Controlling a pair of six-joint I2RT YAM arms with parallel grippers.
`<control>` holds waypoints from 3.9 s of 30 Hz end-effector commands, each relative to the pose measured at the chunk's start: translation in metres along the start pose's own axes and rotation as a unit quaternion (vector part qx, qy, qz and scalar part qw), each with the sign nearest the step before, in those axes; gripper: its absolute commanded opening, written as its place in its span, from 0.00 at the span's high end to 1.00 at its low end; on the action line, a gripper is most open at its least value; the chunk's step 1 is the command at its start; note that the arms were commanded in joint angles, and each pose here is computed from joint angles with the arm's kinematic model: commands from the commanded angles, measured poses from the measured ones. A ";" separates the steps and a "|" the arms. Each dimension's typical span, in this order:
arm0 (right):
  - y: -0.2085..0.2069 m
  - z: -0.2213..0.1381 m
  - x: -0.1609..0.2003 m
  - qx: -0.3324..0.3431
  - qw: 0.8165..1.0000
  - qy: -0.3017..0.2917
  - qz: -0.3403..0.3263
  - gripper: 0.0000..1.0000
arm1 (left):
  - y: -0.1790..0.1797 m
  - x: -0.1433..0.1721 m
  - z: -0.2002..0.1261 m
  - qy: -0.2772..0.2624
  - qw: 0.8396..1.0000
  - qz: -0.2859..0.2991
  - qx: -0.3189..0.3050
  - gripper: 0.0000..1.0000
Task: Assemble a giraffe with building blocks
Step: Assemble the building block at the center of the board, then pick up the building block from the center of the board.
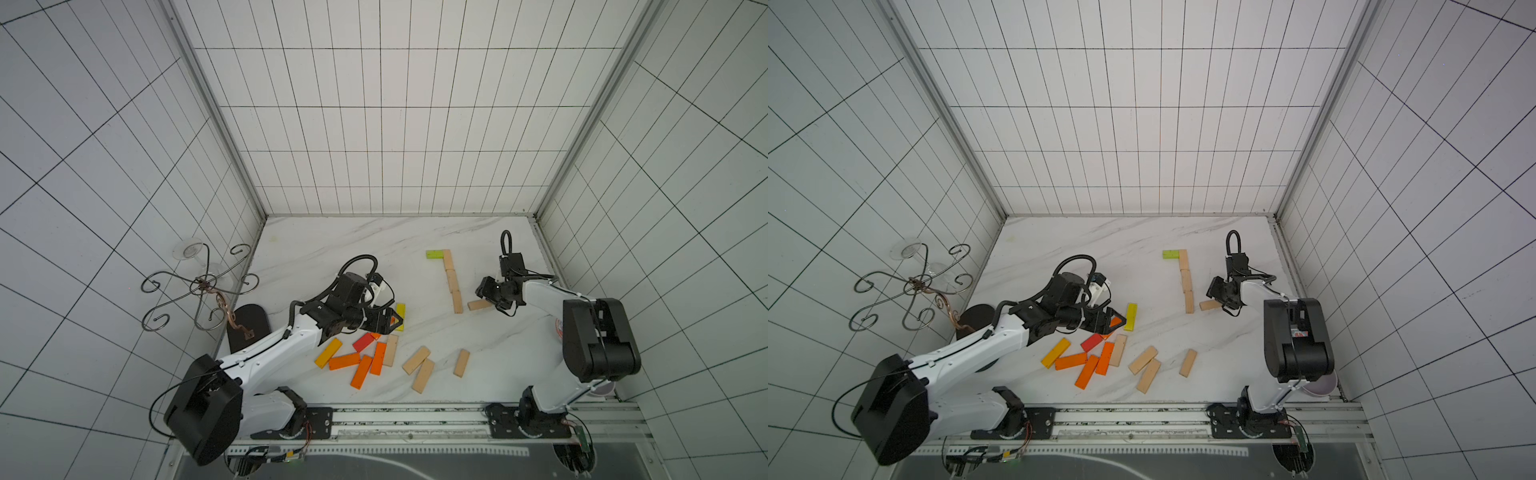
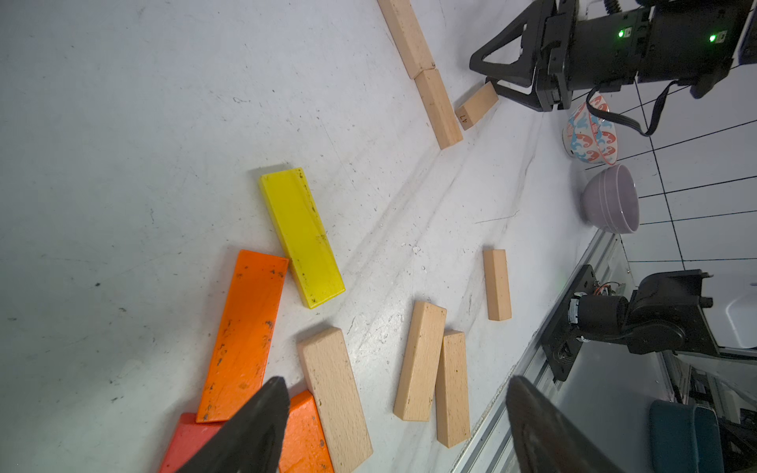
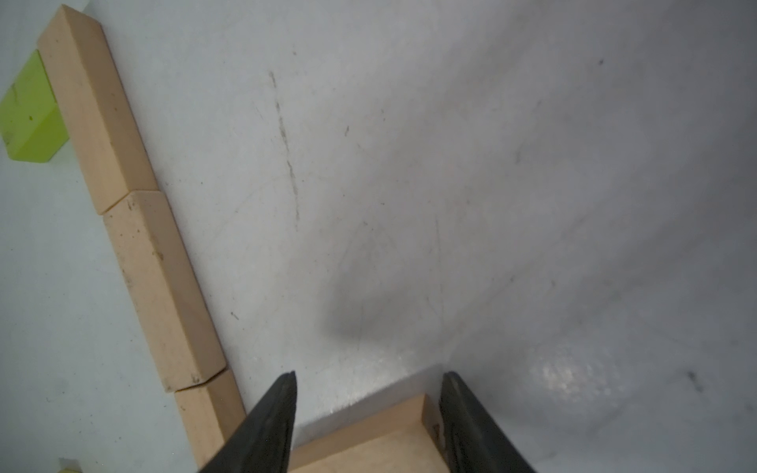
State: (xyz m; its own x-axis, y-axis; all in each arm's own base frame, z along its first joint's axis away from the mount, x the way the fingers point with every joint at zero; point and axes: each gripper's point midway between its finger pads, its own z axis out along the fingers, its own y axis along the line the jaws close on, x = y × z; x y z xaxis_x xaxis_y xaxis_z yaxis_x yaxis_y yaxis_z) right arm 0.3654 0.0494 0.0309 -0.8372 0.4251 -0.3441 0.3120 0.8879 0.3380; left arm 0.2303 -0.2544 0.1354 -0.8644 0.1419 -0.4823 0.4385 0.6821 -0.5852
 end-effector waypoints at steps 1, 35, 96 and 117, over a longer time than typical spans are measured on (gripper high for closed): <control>-0.007 0.005 0.036 0.004 0.999 0.048 0.002 0.43 | -0.009 -0.012 -0.006 -0.022 1.000 0.013 0.010 0.17; 0.002 -0.004 0.041 0.002 0.999 0.041 0.017 0.43 | -0.009 -0.013 -0.006 -0.025 1.000 0.013 0.011 0.17; 0.003 -0.060 0.236 0.168 0.974 0.150 -0.036 0.57 | -0.011 0.006 -0.010 -0.021 1.000 0.014 0.002 0.17; 0.009 -0.112 0.060 0.122 0.978 -0.037 0.163 0.90 | -0.031 -0.017 -0.003 -0.034 0.999 0.026 0.033 0.17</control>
State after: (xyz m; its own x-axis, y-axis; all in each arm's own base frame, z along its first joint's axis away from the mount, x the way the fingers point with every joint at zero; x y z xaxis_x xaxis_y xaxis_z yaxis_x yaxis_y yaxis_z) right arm 0.2290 0.0810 0.0701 -0.7221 0.6565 -0.2183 0.6327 0.7542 0.1757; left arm 0.2235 -0.2627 0.1456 -0.8451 0.1382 -0.5164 0.4663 0.6630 -0.5856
